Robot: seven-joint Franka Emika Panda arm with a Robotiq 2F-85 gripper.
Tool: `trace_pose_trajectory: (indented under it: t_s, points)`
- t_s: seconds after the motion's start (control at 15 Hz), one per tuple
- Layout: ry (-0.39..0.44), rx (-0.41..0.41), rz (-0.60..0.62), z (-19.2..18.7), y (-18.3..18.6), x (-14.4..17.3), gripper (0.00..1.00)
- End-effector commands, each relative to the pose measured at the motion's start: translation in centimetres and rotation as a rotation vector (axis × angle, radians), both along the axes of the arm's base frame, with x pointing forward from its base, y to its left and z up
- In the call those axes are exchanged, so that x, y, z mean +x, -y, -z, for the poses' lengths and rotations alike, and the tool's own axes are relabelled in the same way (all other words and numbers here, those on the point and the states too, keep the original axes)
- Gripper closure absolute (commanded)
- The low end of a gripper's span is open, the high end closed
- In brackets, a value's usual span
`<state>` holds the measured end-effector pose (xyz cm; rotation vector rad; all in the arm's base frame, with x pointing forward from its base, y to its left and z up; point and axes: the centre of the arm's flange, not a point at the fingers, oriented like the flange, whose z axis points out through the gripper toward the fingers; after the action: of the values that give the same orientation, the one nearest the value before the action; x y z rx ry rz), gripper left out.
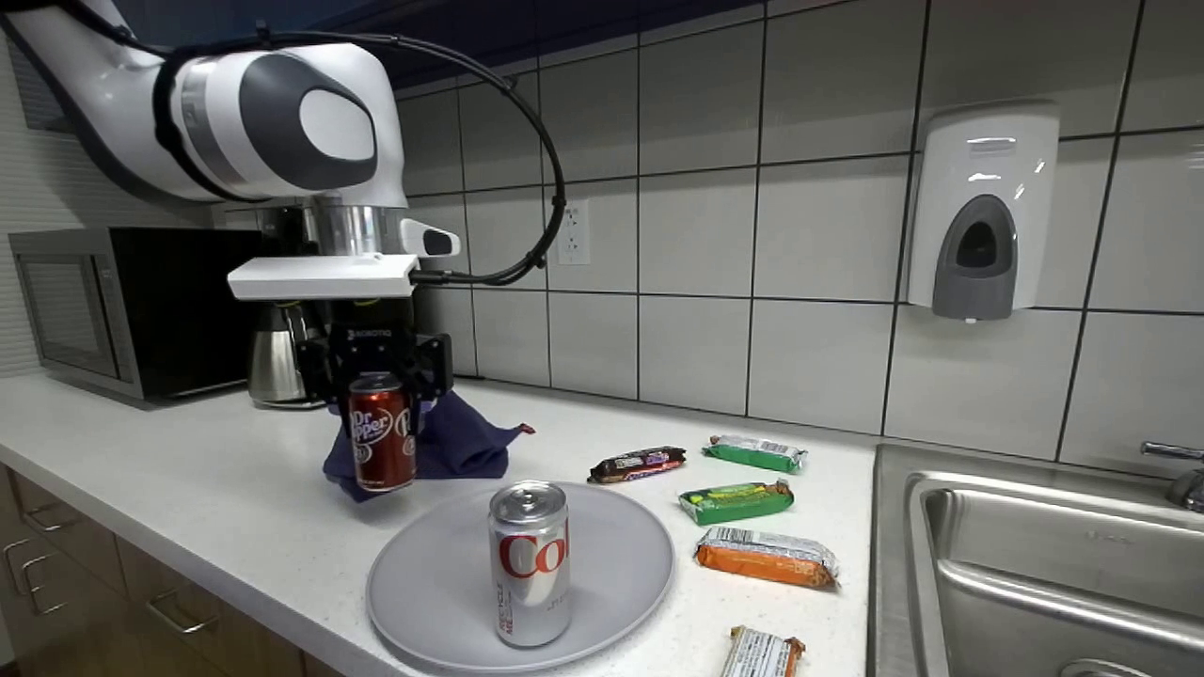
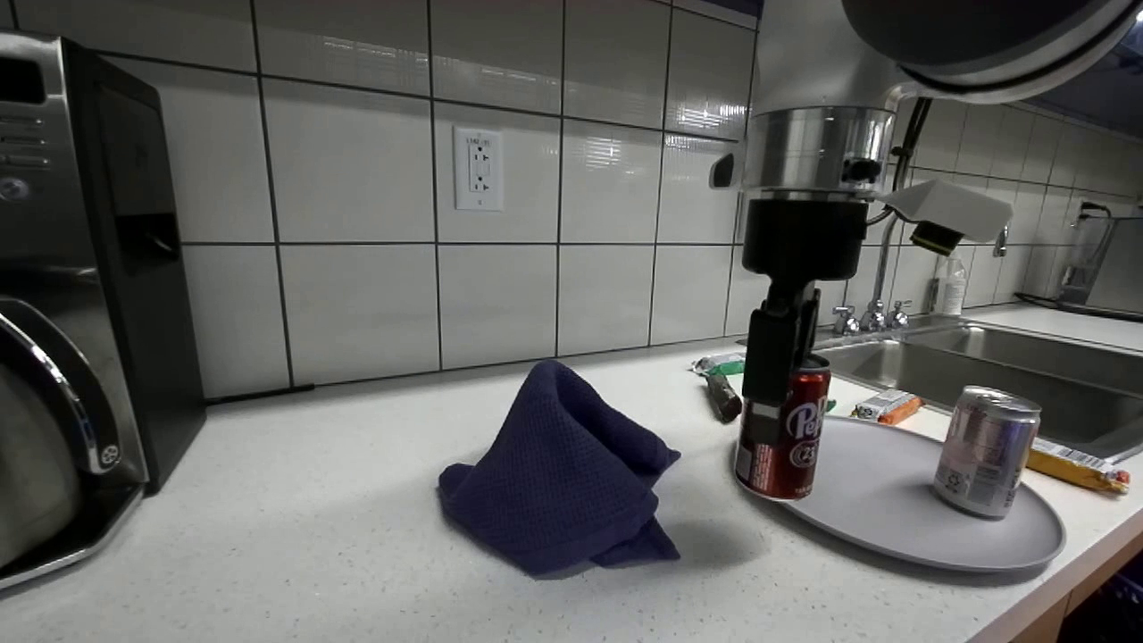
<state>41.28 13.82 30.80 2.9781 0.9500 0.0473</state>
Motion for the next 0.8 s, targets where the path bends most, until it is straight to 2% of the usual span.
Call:
trace_pose_trajectory:
  t_s: [0.0,0.4,0.73]
  points:
    - [0.012,-0.002,-0.007,-1.1,-1.9,-1.9,0.58]
    - [0.019,-0.033,-0.021,0.7,-4.9,-3.0,0.58]
    - [0.069,-0.095,-0.009,3.0,-6.0,-3.3,0.58]
